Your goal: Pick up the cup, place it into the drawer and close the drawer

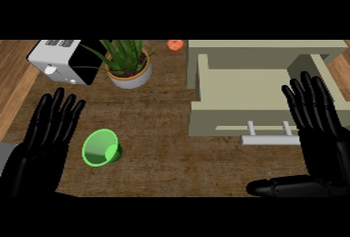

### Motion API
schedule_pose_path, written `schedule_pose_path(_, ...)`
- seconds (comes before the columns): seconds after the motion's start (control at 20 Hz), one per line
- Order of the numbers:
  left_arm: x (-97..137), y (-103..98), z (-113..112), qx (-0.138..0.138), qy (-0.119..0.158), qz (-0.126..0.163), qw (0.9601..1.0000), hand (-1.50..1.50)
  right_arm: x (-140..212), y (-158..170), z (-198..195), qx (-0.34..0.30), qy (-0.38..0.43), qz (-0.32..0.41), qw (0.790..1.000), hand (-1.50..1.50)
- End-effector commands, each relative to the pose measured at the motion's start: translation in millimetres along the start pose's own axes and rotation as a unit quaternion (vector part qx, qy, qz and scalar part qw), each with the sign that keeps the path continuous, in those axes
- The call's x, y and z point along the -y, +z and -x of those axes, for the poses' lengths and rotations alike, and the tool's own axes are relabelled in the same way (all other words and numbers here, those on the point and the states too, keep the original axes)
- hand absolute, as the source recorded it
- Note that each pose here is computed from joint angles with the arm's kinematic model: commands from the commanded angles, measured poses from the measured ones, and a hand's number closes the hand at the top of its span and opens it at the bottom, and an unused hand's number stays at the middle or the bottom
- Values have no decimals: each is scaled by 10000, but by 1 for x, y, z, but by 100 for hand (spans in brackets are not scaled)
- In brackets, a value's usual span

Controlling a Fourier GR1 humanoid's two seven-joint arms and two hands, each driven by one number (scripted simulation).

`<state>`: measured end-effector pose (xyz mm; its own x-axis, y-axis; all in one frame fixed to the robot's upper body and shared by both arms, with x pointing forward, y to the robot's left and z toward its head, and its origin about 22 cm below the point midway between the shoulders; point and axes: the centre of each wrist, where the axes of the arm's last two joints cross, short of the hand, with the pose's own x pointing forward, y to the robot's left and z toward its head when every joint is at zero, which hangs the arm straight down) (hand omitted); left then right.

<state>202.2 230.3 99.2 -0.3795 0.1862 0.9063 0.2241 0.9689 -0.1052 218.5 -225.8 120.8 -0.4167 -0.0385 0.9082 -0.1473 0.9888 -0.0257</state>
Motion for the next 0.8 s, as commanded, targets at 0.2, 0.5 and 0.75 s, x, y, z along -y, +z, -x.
schedule_pose_path(0.2, 1, -15, -2, -81, 5, -99, 9999, -150, 1, -9, 13, 2, -35, -41, 10000, -150)
schedule_pose_path(0.5, 11, 6, 14, -255, 5, -193, 9995, -150, 0, -3, -5, 66, -26, -7, 10000, -150)
schedule_pose_path(0.75, -19, 4, 24, -424, -151, -439, 9980, -150, 2, -19, 3, 48, -6, 57, 10000, -150)
